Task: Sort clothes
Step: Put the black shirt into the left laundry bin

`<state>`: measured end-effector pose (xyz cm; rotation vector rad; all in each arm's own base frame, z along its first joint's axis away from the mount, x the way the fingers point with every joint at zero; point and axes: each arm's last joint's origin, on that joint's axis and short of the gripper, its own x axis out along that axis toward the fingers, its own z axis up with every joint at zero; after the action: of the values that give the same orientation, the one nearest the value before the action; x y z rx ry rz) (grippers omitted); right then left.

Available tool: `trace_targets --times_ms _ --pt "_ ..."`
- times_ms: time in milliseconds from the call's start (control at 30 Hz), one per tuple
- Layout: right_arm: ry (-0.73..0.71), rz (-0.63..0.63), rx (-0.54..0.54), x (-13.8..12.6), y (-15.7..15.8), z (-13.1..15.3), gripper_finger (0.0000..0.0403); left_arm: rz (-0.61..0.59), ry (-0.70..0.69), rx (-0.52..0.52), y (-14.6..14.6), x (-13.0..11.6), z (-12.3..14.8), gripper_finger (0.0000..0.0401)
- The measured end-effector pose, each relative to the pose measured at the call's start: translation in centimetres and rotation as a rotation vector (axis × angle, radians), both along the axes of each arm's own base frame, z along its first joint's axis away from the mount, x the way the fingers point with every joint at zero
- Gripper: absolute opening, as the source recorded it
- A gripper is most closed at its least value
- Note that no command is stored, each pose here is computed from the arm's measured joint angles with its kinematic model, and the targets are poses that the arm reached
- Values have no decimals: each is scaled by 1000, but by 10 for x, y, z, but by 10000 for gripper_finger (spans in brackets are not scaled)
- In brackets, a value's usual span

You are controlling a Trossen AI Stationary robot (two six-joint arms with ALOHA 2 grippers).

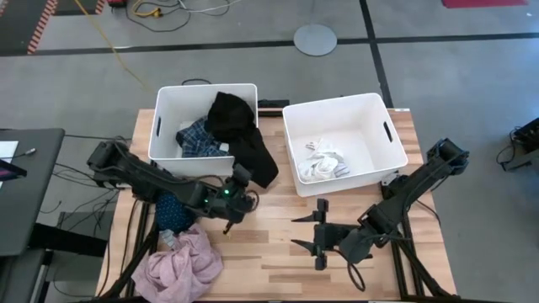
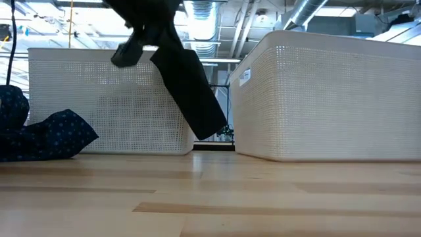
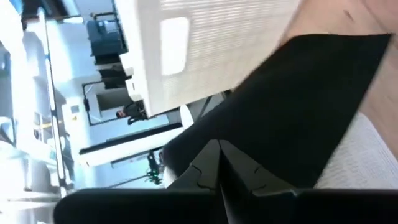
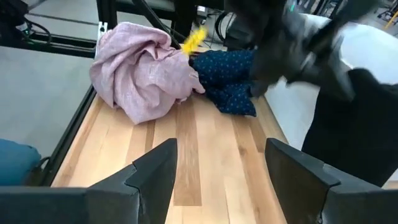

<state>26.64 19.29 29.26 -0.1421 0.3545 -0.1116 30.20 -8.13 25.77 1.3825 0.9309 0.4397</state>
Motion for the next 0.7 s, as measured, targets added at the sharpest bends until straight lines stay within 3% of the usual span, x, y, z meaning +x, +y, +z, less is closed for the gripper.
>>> trace_targets --times_ms 167,267,367,467,567,700 --pt "-39 -38 24 8 -11 -32 260 -17 -118 -96 4 -12 26 1" --pt "4 -61 -40 22 -15 -63 260 -65 -146 -194 5 -21 35 1" --pt "38 -69 -131 42 -17 -93 260 -132 -81 -295 5 -28 33 1" --pt "59 -103 -228 64 -18 -118 260 -179 50 -332 5 -33 23 5" --pt "64 -230 -316 83 -22 -133 260 -192 117 -323 2 -36 8 35" --pt "76 -328 -357 106 -28 -149 260 -213 175 -281 -1 -40 -6 113"
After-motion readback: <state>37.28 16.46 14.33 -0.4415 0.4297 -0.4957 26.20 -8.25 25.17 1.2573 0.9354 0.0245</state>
